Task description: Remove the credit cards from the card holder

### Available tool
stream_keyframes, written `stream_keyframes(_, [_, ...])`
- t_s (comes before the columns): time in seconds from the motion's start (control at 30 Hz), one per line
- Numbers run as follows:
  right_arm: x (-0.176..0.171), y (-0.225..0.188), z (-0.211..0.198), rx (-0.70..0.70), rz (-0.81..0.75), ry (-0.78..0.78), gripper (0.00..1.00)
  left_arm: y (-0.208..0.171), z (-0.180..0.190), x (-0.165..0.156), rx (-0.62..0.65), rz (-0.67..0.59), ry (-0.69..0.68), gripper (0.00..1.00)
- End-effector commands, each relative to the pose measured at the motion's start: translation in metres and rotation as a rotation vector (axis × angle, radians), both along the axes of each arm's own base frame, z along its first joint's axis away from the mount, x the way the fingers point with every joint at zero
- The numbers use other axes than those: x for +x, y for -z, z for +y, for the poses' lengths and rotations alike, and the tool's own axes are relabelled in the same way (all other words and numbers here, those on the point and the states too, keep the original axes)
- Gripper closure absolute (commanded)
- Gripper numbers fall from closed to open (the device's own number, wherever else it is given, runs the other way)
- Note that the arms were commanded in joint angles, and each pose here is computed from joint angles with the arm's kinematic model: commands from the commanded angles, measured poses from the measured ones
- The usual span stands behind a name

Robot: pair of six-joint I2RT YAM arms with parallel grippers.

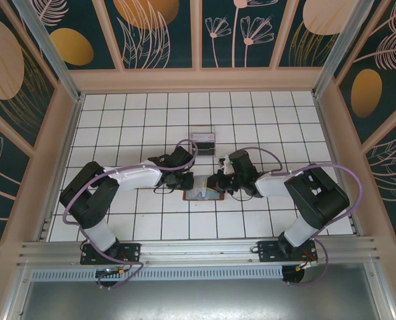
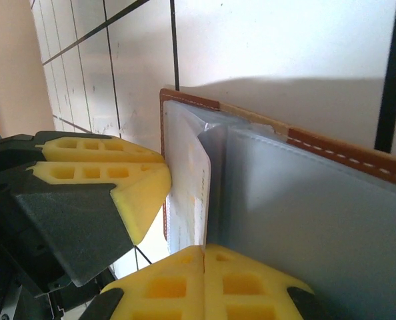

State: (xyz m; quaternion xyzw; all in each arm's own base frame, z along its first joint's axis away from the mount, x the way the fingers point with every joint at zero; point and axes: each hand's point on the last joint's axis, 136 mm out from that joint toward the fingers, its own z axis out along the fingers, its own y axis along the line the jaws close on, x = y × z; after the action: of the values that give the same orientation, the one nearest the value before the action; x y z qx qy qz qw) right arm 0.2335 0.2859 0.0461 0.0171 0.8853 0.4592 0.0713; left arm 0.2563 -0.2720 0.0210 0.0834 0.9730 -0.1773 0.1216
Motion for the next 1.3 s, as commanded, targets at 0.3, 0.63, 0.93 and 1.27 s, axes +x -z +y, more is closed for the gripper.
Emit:
stream_keyframes(0.3, [-0.002,0.004,-0.028,-0.137,-0.014,0.017,0.98,0.014,0.014,-0.011,0.061,0.048,-0.017,0.83])
stream_keyframes(0.63, [0.006,-0.019,-0.041,-0.236,-0.087,0.020,0.98,-0.012,0.003,0.000,0.015,-0.007,-0.008,0.82])
stream_keyframes(0.93, [0.026,-0.044,-0.049,-0.354,-0.216,-0.023,0.99,-0.031,0.002,0.004,-0.013,-0.042,-0.020,0.80])
stream_keyframes(1.27, [0.051,-0.074,-0.052,-0.491,-0.492,-0.203,1.00,-0.055,0.001,0.018,-0.014,-0.120,-0.028,0.79])
